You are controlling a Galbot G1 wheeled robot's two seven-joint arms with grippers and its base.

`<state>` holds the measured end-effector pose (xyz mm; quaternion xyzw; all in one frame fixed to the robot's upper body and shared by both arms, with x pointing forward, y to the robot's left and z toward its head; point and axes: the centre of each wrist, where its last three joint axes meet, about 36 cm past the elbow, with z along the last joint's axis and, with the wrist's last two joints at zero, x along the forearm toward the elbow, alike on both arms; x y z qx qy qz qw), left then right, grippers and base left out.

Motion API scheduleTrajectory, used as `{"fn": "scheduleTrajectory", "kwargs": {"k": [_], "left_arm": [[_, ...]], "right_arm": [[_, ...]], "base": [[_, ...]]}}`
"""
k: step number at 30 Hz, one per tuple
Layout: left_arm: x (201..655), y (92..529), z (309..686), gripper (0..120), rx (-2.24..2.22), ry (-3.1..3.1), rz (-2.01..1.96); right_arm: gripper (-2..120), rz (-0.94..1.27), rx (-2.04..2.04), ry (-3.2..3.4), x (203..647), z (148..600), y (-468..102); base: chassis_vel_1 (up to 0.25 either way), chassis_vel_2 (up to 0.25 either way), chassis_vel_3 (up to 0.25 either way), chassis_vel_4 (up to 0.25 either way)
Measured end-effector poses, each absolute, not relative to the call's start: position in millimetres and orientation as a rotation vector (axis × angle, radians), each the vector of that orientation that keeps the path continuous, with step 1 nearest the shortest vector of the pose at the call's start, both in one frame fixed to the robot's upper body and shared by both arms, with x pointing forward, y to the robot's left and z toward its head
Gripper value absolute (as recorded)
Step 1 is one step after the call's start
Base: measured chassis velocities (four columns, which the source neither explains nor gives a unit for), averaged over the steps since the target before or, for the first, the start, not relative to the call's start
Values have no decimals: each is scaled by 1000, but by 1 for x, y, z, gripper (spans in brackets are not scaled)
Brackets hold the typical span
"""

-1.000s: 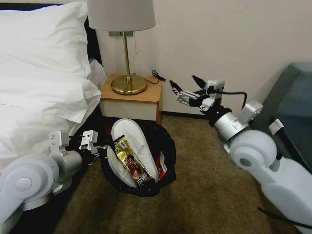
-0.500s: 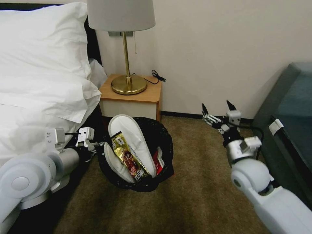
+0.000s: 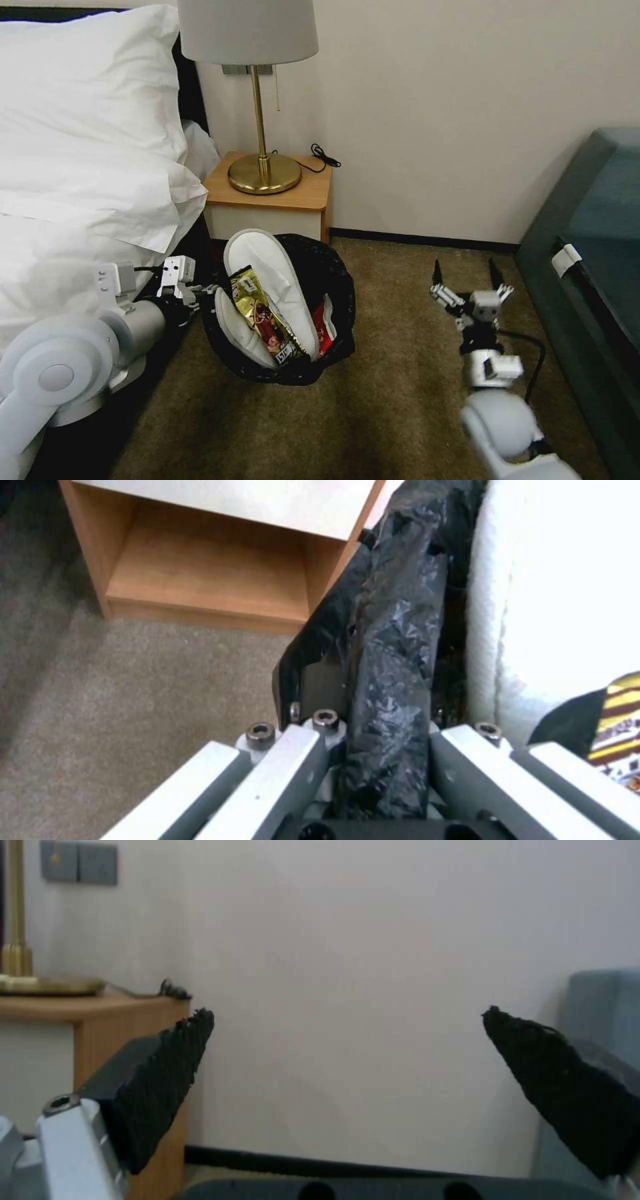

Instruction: Pick up the trash bin, then pick up the garbage on the floor and place it into the trash bin.

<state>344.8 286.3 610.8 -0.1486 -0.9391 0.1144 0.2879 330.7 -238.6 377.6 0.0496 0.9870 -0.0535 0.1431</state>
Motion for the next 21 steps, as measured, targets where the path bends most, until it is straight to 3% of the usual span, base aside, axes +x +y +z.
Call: {"fn": "scheduleTrajectory", "kwargs": {"k": [11,21], "left_arm": [[335,281,605,1,-445,-2522,250],[331,279,605,1,-476,-2544,215]], "right_arm": [[100,-99,-16,2925,263,433,-225],[100,-192,-42,2933,243,449,-249]], "base": [[0,0,0,0],[0,0,0,0]]}}
